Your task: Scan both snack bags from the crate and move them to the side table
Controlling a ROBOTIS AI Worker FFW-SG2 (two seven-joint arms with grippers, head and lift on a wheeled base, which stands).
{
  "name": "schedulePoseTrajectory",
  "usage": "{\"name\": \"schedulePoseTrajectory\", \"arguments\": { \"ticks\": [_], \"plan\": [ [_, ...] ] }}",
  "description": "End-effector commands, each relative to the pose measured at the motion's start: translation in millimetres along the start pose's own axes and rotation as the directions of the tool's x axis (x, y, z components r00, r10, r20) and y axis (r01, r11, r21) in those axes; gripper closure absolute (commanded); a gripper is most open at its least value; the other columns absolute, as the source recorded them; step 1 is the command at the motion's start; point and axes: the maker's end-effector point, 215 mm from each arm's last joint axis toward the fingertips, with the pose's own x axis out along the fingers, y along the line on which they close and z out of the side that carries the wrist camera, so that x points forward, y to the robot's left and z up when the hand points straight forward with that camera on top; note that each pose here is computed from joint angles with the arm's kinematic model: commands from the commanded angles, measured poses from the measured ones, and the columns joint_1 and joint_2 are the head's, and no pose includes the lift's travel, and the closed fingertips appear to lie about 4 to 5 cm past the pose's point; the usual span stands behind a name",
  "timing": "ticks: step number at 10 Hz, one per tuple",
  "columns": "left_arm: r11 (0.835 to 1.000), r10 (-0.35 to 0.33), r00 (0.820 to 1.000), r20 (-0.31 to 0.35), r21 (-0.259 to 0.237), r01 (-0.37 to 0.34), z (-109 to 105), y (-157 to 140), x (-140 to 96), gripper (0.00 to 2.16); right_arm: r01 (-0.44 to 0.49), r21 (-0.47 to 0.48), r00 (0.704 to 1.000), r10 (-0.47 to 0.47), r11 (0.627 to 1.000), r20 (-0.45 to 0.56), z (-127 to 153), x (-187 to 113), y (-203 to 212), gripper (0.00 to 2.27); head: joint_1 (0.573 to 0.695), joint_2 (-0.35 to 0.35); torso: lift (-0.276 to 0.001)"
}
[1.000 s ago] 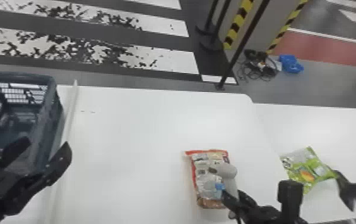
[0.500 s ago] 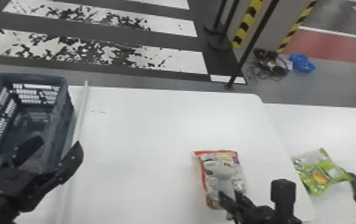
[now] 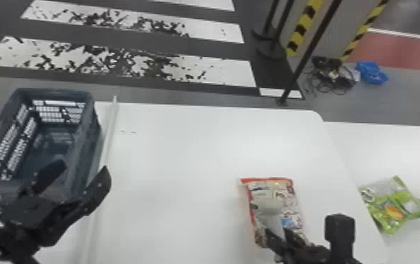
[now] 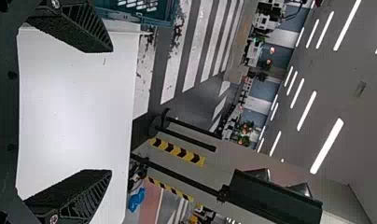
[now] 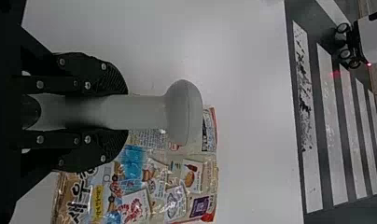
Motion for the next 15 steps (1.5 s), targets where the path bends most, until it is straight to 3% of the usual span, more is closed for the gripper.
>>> {"name": "schedulePoseTrajectory", "arguments": {
  "ticks": [1,5,7,10,12,15],
  "plan": [
    [1.0,0.0,1.0,0.0,0.001,0.0,0,1,0,0.07,0.001,0.0,1.0,-0.001,1.0,-0.002,-2,2,0,2.24,0.695,-0.193,-0.029],
    [1.0,0.003,1.0,0.001,0.001,-0.003,1,2,-1,0.07,-0.001,-0.001,1.0,0.001,1.0,0.031,9,-5,0,2.24,0.695,-0.19,-0.029],
    [1.0,0.003,1.0,0.0,-0.001,-0.003,0,1,-1,0.07,0.028,0.016,0.996,-0.029,0.999,0.085,36,-21,-20,2.24,0.695,-0.196,-0.029],
    [1.0,0.003,1.0,0.003,0.003,-0.003,3,1,-4,0.07,0.123,0.095,0.983,-0.134,0.988,0.123,68,-30,-93,2.24,0.695,-0.266,-0.029],
    [1.0,0.011,1.0,0.004,0.007,-0.011,4,5,-6,0.07,0.156,0.168,0.978,-0.175,0.973,0.111,61,-33,-134,2.24,0.695,-0.321,-0.029],
    [1.0,0.009,1.0,0.005,0.005,-0.009,4,4,-6,0.07,0.227,0.149,0.966,-0.242,0.962,0.094,55,-36,-203,2.24,0.695,-0.35,-0.029]
  ]
}}
